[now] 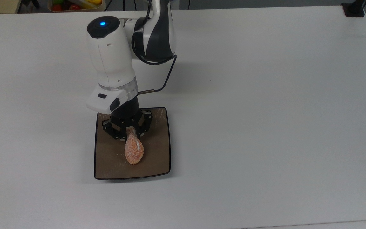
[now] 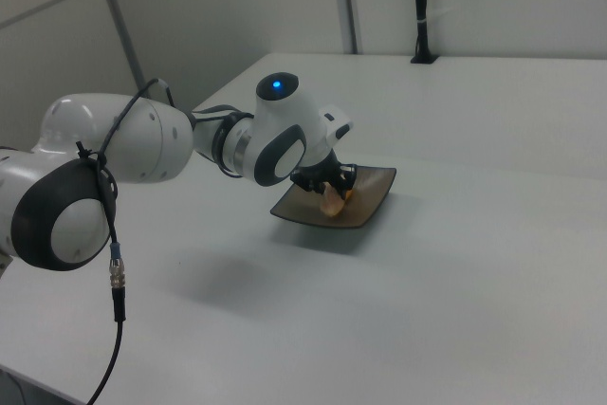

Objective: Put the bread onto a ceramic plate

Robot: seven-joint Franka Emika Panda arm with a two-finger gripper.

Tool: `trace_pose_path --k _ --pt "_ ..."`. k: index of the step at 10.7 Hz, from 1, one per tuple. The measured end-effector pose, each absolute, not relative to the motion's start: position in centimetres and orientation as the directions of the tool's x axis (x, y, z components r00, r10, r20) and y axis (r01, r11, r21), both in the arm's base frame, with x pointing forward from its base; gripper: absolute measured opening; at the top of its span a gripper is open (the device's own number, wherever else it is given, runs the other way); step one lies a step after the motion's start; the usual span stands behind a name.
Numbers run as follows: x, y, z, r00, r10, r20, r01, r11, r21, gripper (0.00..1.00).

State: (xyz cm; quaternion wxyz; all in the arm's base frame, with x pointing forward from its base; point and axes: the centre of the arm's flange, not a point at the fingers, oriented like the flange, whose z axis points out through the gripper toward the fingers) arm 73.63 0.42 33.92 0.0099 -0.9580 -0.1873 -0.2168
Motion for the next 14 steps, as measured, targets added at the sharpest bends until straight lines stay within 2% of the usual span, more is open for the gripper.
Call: trace_pose_path --k 2,6,9,11,14 --pt "73.6 0.4 33.6 0.838 0.355 0.416 0.363 -0.930 0.061 0.41" --pt "73.7 0.4 33.8 0.836 0.354 0.420 0.363 -0.930 0.062 0.99" --pt "73.9 0.4 35.1 0.826 0.354 0.438 0.361 -0.930 0.070 1.00" --pt "73.8 0.4 38.9 0.809 0.345 0.476 0.349 -0.933 0.083 1.00" --pt "71.3 -0.9 46.9 0.858 0.266 0.439 0.287 -0.958 0.021 1.00"
